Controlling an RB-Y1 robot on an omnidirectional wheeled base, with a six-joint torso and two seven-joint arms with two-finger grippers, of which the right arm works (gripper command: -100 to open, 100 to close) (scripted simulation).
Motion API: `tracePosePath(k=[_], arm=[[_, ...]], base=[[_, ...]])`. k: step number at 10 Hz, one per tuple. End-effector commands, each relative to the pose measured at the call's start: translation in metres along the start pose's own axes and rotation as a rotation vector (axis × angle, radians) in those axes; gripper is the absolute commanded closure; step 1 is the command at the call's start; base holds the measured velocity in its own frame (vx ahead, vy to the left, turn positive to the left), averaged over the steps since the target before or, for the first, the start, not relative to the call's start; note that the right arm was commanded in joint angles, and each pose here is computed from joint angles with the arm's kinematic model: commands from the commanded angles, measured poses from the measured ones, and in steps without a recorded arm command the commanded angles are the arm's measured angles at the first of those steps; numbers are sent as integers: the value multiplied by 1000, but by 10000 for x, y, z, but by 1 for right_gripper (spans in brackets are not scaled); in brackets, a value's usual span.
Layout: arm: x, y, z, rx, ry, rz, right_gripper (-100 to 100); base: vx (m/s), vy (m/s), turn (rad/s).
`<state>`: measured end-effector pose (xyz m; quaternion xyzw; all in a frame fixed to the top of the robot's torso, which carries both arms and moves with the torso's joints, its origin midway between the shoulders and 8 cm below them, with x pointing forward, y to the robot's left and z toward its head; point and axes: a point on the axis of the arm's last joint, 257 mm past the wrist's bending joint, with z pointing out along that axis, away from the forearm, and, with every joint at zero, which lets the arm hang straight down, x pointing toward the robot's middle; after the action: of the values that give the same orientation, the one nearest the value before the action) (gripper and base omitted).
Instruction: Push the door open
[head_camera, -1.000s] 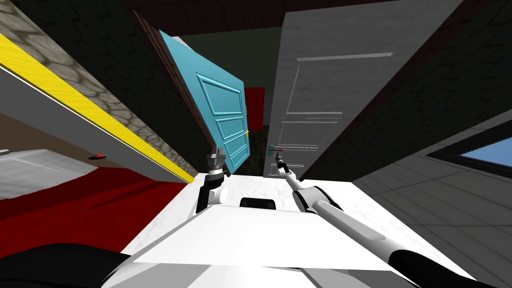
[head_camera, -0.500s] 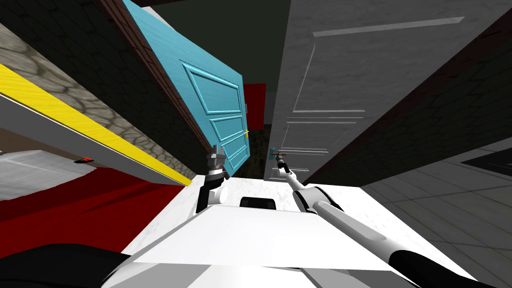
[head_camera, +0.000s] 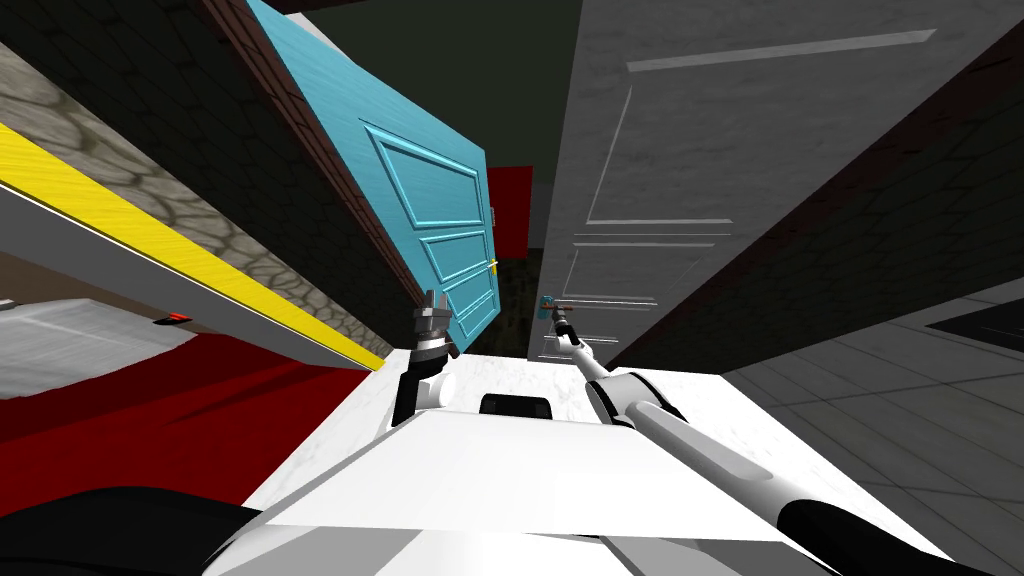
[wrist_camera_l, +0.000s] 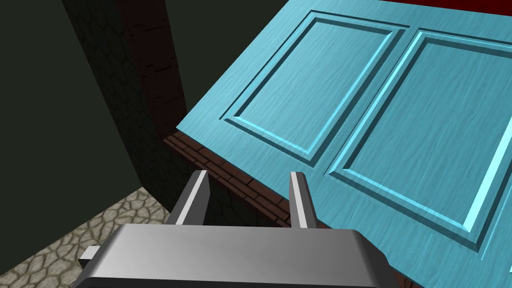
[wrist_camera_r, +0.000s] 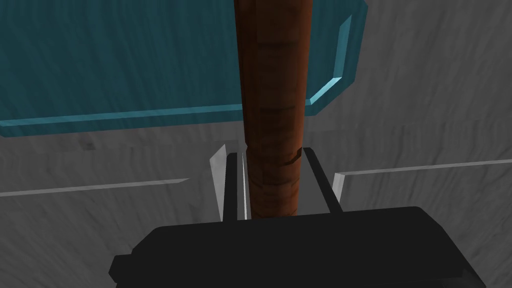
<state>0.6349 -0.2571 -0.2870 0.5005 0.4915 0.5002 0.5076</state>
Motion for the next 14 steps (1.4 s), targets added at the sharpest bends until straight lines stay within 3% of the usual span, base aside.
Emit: tracePosePath(k=[1,9,11,14], arm=[[4,-51,-27,9,0,1,100],[-360,-9,-17,2,-75,-2,100],[-360,-9,-17,2,-75,-2,100],[-589,-15,-39,4,-123,-4,100]], base=[[0,0,0],[172,48,-47],[86,42,-19],[163,85,-83]])
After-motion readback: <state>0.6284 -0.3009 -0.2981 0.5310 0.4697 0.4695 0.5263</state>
